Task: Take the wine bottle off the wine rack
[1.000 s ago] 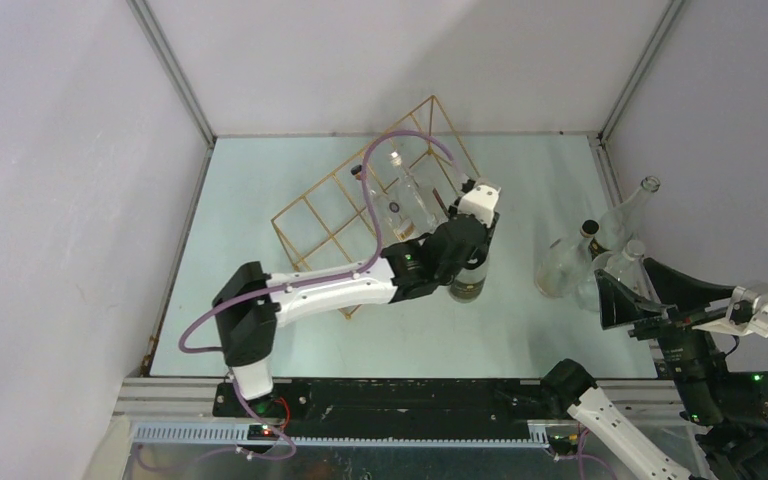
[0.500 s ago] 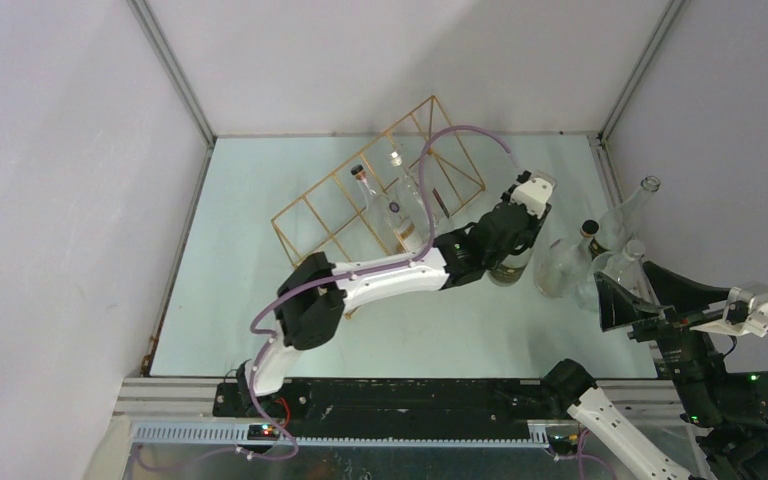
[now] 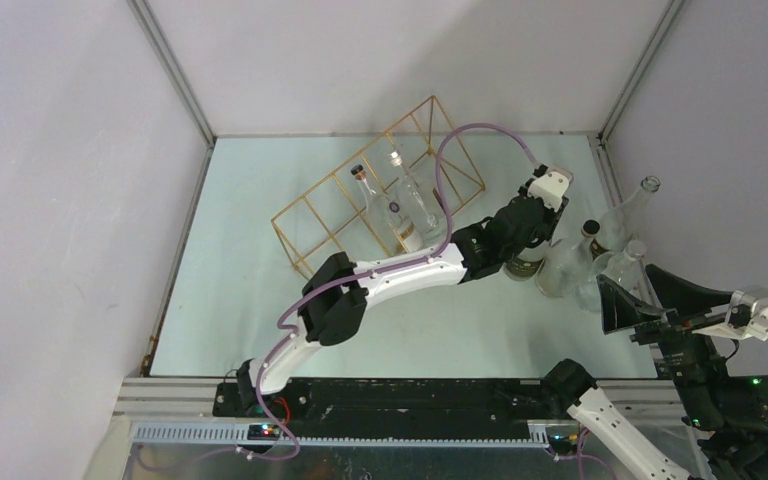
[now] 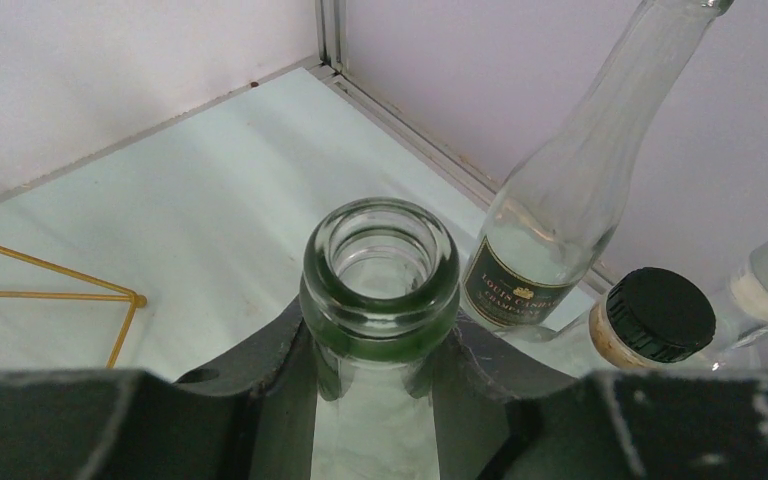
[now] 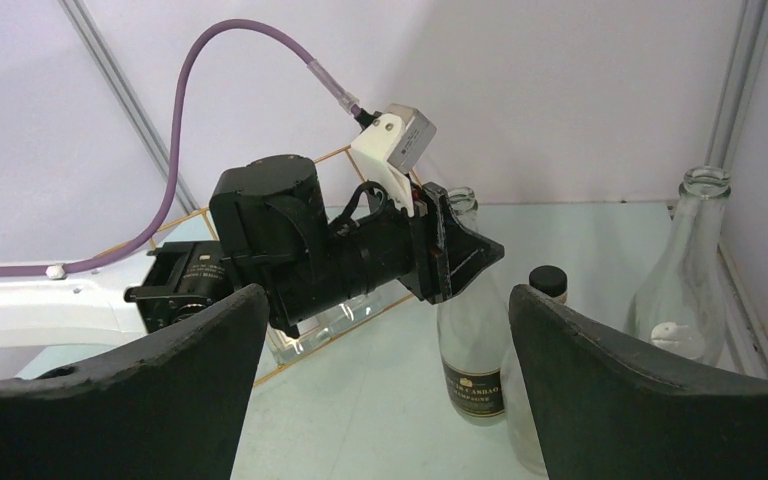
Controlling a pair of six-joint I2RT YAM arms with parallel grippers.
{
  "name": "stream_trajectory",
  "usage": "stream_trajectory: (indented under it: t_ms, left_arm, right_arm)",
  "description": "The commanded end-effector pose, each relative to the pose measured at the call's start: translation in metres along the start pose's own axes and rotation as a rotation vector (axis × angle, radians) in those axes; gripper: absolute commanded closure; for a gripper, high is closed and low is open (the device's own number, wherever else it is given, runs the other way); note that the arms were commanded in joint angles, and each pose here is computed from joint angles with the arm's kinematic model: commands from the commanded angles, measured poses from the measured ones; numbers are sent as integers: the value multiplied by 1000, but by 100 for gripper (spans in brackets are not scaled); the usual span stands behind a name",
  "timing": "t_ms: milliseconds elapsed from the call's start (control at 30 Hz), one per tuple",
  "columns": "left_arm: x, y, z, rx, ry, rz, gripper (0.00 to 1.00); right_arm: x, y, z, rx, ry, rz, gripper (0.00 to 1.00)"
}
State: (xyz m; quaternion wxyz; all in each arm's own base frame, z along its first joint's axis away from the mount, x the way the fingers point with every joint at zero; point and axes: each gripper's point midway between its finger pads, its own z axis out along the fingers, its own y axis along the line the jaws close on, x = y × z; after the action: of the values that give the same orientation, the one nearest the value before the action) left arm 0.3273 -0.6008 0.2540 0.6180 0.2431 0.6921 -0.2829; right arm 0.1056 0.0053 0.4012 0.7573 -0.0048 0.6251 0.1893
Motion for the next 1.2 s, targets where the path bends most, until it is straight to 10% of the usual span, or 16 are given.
stream_trajectory:
  t_ms: [0, 367, 1167]
  left_arm:
    - [-34, -18, -4, 63, -75, -53, 68]
    - [-32, -20, -17, 77, -55, -2, 31]
    - [-137, 42, -127, -60, -171, -91, 11]
  right_arm:
    - [-7, -3, -3, 12, -19, 7, 7]
    - [-5, -1, -2, 7, -11, 10, 7]
    - [-5, 4, 5, -8, 0, -6, 7]
